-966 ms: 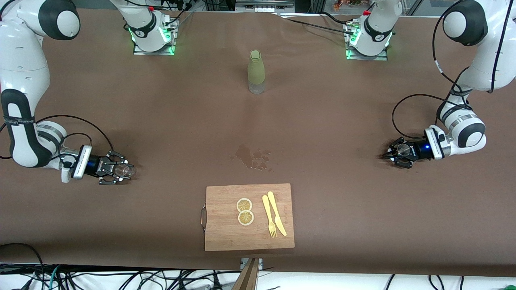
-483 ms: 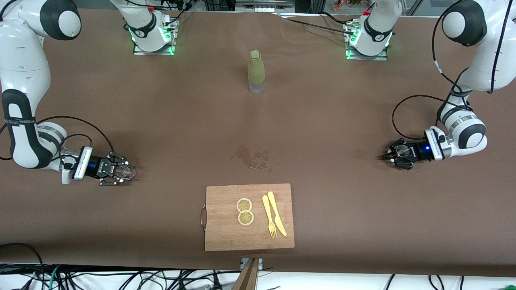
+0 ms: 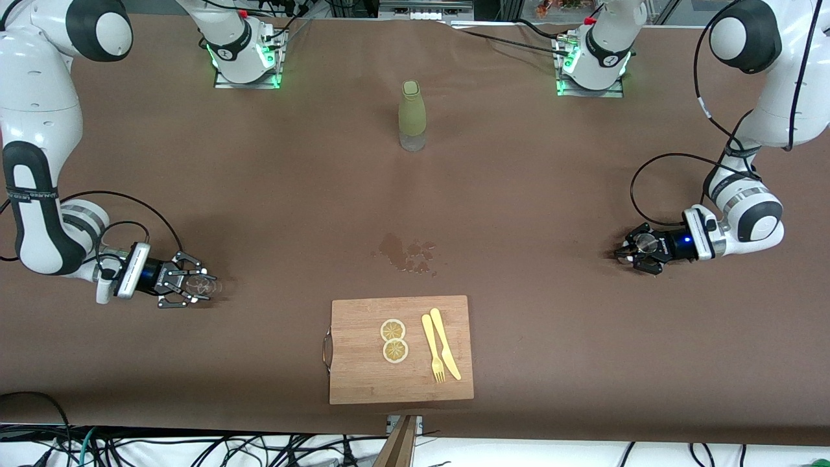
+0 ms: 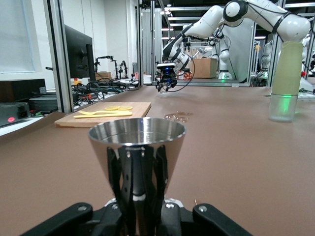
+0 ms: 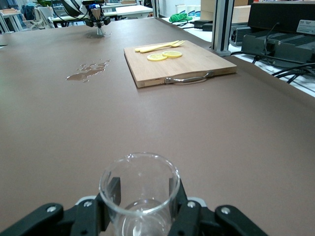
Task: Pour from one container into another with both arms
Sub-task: 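Lift the glass with the right gripper while the left gripper raises the jigger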
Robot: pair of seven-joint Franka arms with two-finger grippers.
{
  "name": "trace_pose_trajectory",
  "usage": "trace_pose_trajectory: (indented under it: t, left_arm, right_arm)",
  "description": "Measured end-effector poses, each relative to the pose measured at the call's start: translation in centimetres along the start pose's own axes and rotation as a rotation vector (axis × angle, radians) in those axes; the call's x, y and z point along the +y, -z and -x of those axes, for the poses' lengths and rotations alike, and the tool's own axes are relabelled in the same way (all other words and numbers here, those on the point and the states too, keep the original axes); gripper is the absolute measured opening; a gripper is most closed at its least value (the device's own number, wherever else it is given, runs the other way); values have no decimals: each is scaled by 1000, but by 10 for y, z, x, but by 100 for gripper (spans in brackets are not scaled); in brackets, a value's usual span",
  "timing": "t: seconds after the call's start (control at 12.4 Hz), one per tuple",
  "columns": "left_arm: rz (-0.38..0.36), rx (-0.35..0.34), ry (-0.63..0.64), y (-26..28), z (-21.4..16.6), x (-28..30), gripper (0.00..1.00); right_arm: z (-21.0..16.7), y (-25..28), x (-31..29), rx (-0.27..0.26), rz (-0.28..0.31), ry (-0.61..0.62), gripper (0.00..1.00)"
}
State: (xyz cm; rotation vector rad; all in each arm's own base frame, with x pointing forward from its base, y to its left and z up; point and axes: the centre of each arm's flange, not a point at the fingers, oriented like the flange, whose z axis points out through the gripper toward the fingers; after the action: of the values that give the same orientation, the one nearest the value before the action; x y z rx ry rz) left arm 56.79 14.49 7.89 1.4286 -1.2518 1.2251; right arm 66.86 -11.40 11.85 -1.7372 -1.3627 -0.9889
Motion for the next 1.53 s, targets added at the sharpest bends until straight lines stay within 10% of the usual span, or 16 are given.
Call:
trace_pose_trajectory:
  t: [0.56,1.53]
  left_arm:
    - [57,15,20,-40,-12,-6,9]
    - [40,88,53,-188,-40,-6,9]
  right_arm:
    - [-57,-9,6,-25,-35,-29,49]
    - [-221,-102,-4,-324,-107,-95,49]
